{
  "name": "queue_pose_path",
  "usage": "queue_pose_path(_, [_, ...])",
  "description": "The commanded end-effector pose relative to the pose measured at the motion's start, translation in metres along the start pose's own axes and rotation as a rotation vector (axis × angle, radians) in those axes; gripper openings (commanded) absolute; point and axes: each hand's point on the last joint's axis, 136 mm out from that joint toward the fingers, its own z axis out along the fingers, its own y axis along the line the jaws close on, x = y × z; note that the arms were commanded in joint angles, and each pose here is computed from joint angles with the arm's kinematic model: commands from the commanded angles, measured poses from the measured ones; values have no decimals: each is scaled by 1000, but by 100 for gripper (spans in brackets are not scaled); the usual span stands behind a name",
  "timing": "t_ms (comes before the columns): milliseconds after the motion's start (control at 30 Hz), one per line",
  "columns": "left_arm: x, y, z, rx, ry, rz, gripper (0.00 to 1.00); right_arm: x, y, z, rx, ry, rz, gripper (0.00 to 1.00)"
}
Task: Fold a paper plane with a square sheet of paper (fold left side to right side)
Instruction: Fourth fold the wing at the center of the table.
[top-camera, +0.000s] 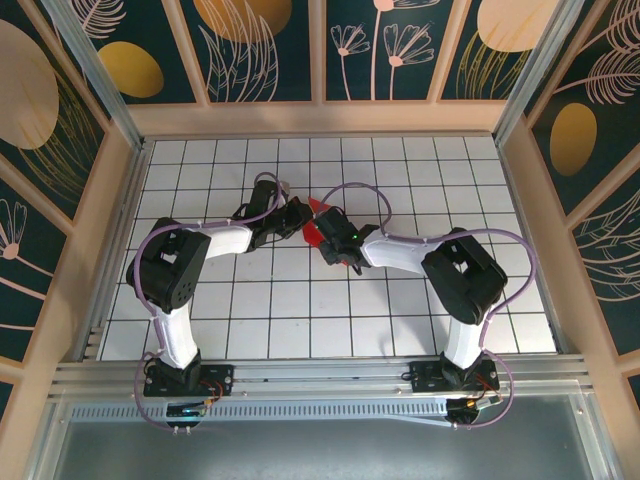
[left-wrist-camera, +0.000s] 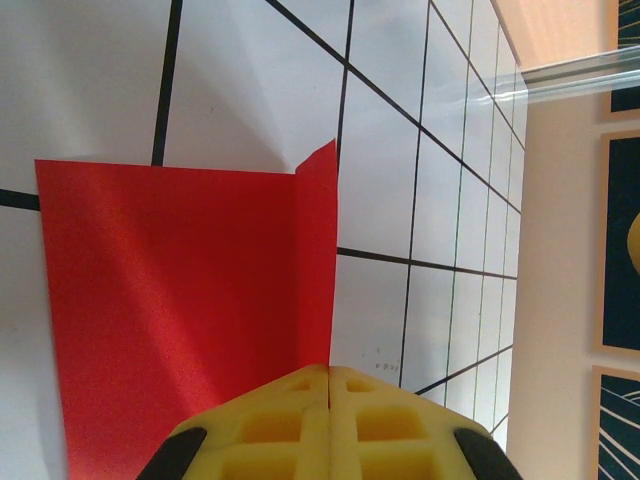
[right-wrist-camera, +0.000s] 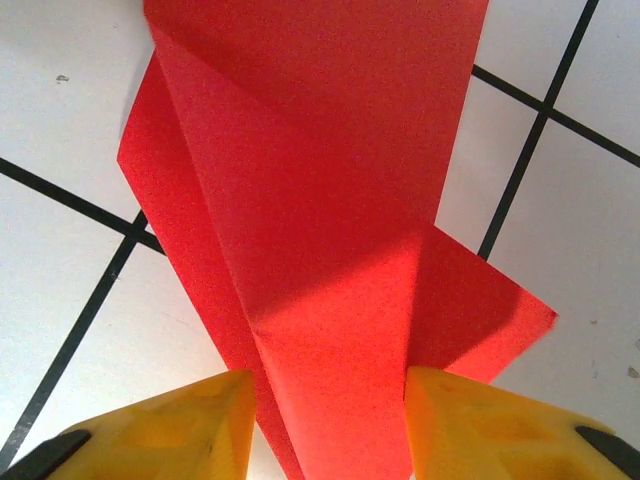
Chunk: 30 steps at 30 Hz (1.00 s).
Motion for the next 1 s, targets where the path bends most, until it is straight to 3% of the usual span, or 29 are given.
queue_pose_path(0, [-3,-17,-6,32,-15,24,4,-7,0,2,30,-15,12,40])
queue_pose_path(233, [-4,-17,-9,23,-19,31,9,-4,-2,3,32,-15,8,21])
queue_pose_path(467, [-10,-21,-23,-7,-37,77,26,-2,-2,3,34,-10,-5,0])
queue_pose_path(667, [-32,-21,-61,-32,-111,101,44,0,-1,3,24,2,-36,0])
queue_pose_path(967, [-42,23,-131,-121,-211,89,52,-3,8,-5,-169,35,1,0])
